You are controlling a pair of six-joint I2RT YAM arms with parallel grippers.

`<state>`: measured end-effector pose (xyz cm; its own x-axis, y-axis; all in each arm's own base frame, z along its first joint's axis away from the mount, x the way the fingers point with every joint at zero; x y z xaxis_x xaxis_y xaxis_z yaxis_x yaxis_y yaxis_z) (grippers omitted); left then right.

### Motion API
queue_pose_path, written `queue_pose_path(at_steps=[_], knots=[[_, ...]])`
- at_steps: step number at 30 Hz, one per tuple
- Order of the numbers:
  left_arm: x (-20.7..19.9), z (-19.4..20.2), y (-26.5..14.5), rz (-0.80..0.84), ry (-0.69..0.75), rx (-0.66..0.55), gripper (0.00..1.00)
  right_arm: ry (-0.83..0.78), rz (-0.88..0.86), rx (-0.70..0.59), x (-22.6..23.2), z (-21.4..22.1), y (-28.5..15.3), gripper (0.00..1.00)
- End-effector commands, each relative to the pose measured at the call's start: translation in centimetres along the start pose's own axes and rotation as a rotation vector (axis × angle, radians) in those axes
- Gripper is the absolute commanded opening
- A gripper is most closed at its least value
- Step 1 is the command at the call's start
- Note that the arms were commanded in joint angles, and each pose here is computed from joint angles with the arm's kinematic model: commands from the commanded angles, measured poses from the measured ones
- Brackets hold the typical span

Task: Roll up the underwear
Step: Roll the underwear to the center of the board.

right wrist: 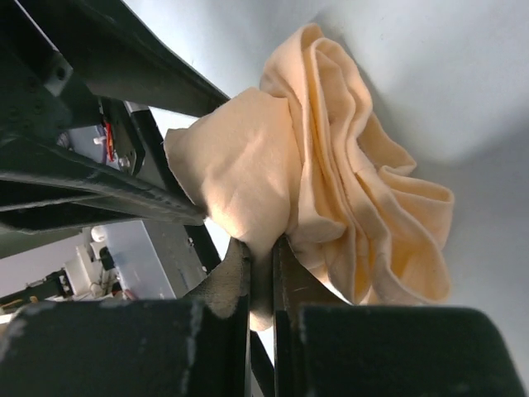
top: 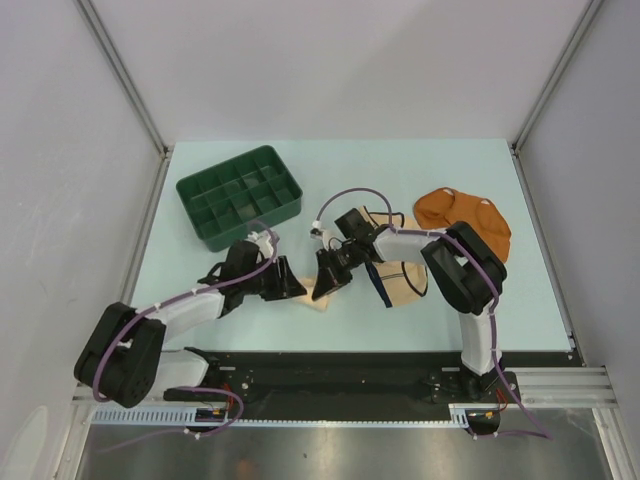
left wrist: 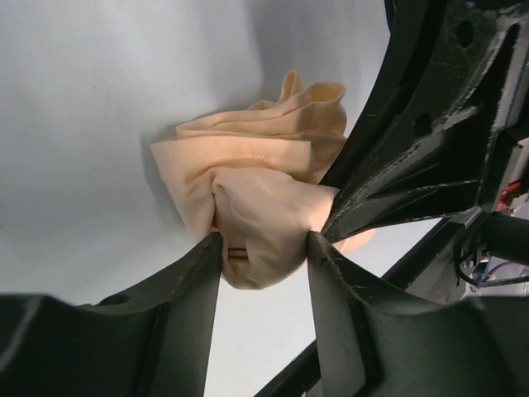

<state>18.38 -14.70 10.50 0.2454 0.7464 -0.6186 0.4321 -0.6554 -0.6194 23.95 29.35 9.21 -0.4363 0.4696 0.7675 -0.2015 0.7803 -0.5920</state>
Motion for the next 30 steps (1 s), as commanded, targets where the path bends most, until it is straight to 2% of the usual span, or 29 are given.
queue_pose_path(at_steps=[1,4,6,7,9,10,11,14,19,23,30], knots=[[-0.4,-0.3,0.9,0.043,0.043,0.001,0.44,0.065,0.199,-0.014,-4.5,0.4,0.4,0.0],[0.2,0.0,1.4,0.008,0.025,0.022,0.25,0.069,0.197,-0.019,-4.6,0.3,0.3,0.0],[0.6,0.1,2.0,-0.023,0.009,0.045,0.16,0.061,0.19,-0.025,-4.2,0.1,0.1,0.01],[0.7,0.1,2.2,-0.033,0.007,0.059,0.13,0.059,0.185,-0.029,-4.0,0.0,0.0,0.04],[0.8,-0.3,2.5,-0.055,0.004,0.084,0.08,0.043,0.171,-0.045,-3.2,-0.3,-0.5,0.19],[1.1,-0.1,2.8,-0.066,0.009,0.105,0.07,0.039,0.159,-0.053,-2.8,-0.6,-0.8,0.25],[1.0,-0.3,2.9,-0.072,0.011,0.115,0.06,0.037,0.14,-0.057,-2.5,-0.7,-1.0,0.39],[1.3,-0.4,3.1,-0.104,0.026,0.128,0.04,0.007,0.101,-0.077,-0.9,-1.4,-2.0,0.52],[1.3,0.0,3.0,-0.123,0.038,0.15,0.02,-0.032,0.123,-0.135,0.8,-2.3,-4.2,0.58],[1.2,0.2,3.0,-0.13,0.053,0.158,0.01,-0.026,0.151,-0.186,0.4,-3.0,-5.8,0.65],[0.9,0.2,3.1,-0.127,0.061,0.164,0.0,0.006,0.154,-0.147,-1.8,-2.7,-4.2,0.66]])
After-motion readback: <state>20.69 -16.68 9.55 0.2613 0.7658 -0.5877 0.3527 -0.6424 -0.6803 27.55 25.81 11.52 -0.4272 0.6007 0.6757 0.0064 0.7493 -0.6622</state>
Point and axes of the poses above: each gripper's point midway between its finger pads, its own y axis out along the fingers, its own x axis along the line the jaws close on, z = x × y, the point moved 9 cm from there along -y, back along the fingers, and after that the axes turned 3 degrees about y, right-handed, at the moved point
